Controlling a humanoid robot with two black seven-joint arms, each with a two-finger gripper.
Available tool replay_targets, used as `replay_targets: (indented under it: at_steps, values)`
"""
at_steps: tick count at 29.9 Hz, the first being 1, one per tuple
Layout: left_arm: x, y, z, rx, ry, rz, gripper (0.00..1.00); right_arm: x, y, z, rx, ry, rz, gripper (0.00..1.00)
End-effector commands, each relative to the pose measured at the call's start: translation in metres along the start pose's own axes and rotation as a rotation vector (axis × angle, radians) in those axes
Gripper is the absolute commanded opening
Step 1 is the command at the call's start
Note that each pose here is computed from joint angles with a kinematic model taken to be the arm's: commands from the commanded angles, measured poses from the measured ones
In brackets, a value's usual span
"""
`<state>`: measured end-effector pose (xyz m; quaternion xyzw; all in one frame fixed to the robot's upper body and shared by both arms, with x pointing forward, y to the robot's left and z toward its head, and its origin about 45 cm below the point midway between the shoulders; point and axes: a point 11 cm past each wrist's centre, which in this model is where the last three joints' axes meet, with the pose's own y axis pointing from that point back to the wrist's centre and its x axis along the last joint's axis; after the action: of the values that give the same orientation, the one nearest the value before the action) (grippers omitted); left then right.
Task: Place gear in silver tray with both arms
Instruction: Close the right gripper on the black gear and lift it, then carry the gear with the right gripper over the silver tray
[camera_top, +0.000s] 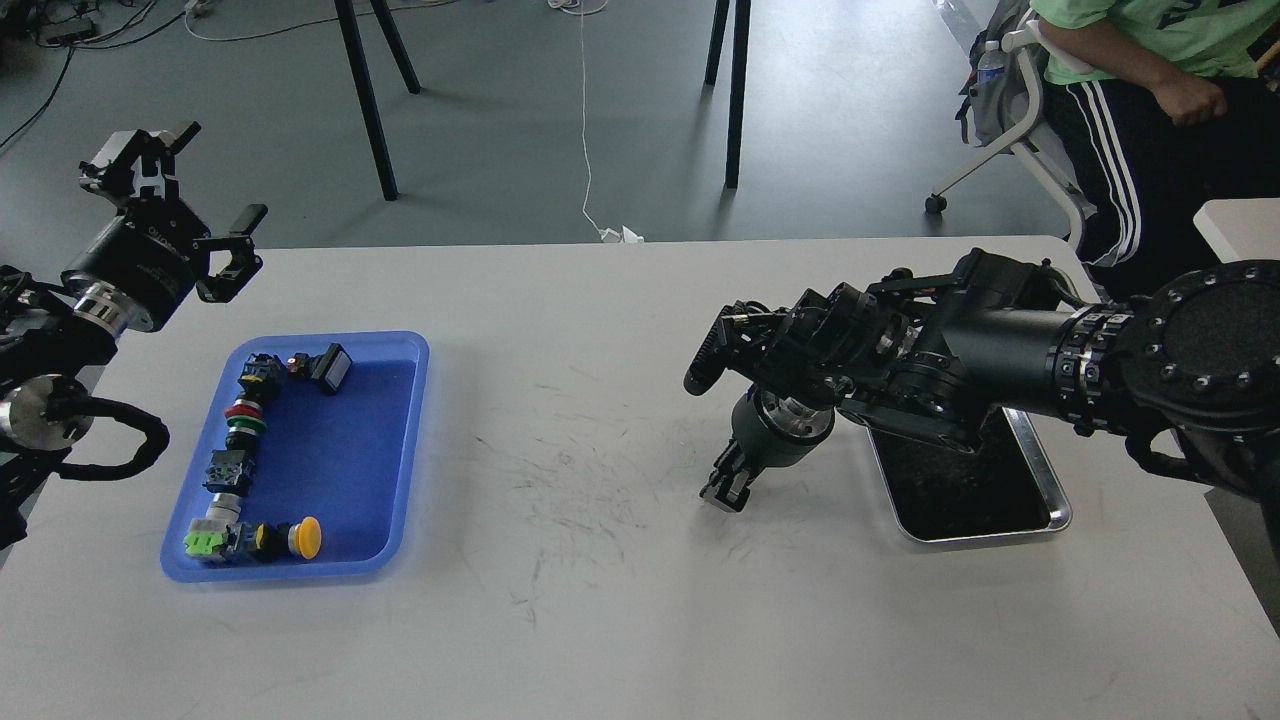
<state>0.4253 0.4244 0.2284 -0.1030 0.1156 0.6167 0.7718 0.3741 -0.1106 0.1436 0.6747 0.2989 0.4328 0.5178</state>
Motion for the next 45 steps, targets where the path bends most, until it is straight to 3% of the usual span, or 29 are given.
replay_targets:
  at_steps: [1, 10, 17, 25, 36, 45]
  values:
    - [0.0, 0.0, -0.001, 0.002, 0.001, 0.0, 0.98, 0.0, 0.001, 0.001, -0.008, 0.01, -0.003, 0.27]
    - [0.001, 0.001, -0.001, 0.002, -0.001, 0.002, 0.98, 0.002, 0.003, 0.002, -0.013, 0.013, -0.001, 0.01]
    - [-0.001, 0.0, -0.002, 0.003, 0.002, -0.001, 0.98, 0.019, 0.033, 0.02, -0.081, 0.034, 0.028, 0.01]
    - [-0.003, -0.001, -0.004, 0.006, 0.006, -0.005, 0.98, 0.006, 0.08, 0.061, -0.179, -0.019, 0.053, 0.01]
    - [-0.002, 0.001, -0.013, 0.021, 0.01, -0.001, 0.98, -0.064, 0.123, 0.089, -0.231, -0.103, -0.025, 0.01]
    - [-0.006, 0.001, -0.019, 0.03, 0.018, -0.007, 0.98, -0.126, 0.122, 0.099, -0.248, -0.15, -0.136, 0.02]
